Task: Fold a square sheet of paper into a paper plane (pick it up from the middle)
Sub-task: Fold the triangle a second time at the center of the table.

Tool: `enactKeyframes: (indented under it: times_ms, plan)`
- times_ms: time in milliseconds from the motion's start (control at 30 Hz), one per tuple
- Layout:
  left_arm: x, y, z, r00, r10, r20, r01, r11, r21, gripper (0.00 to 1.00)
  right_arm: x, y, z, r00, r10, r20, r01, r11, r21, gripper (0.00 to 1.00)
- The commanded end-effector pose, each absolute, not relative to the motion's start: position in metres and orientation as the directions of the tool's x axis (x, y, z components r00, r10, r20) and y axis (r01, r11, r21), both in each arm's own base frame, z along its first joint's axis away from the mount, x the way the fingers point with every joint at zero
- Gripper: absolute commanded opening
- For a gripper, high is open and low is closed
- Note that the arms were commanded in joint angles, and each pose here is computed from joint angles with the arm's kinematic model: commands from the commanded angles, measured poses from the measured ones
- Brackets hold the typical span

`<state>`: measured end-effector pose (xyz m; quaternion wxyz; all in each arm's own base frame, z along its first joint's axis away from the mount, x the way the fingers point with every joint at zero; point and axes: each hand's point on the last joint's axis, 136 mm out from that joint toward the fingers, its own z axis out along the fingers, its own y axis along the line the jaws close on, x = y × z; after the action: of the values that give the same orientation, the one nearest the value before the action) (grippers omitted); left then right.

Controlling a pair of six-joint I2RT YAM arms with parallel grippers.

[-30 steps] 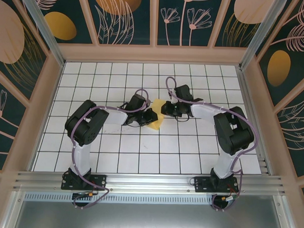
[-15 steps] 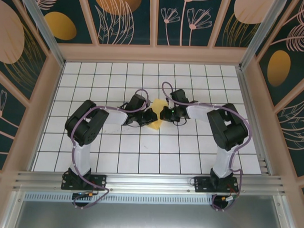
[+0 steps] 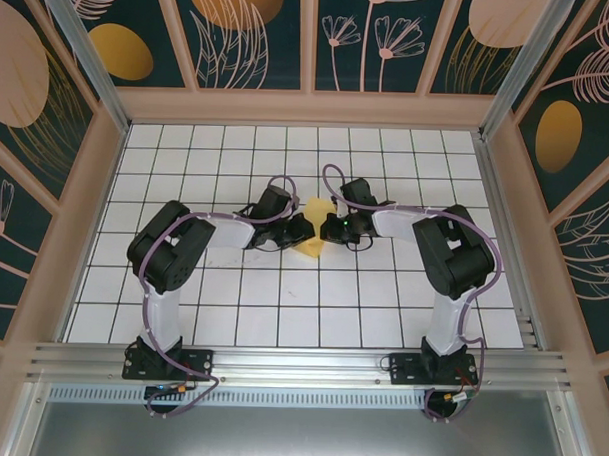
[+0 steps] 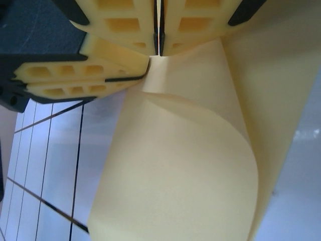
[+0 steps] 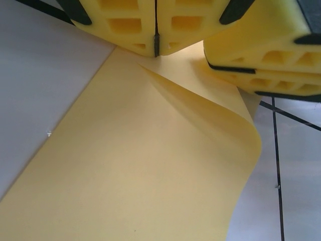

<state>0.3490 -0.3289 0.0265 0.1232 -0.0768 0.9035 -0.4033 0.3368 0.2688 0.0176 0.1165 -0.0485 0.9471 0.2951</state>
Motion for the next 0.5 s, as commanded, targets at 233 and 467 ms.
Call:
enactKeyframes:
  times_ms: [233, 467]
  plan:
    - [0.376, -0.315, 0.019, -0.937, -0.269, -0.221, -0.056, 0.743, -0.666, 0.12, 0.326, 0.256, -0.011, -0.979, -0.058, -0.198, -0.148, 0.865, 0.479, 0.05]
    - [0.376, -0.307, 0.002, -0.942, -0.264, -0.207, -0.081, 0.778, -0.624, 0.12, 0.327, 0.256, -0.009, -0.977, -0.059, -0.204, -0.152, 0.864, 0.48, 0.05]
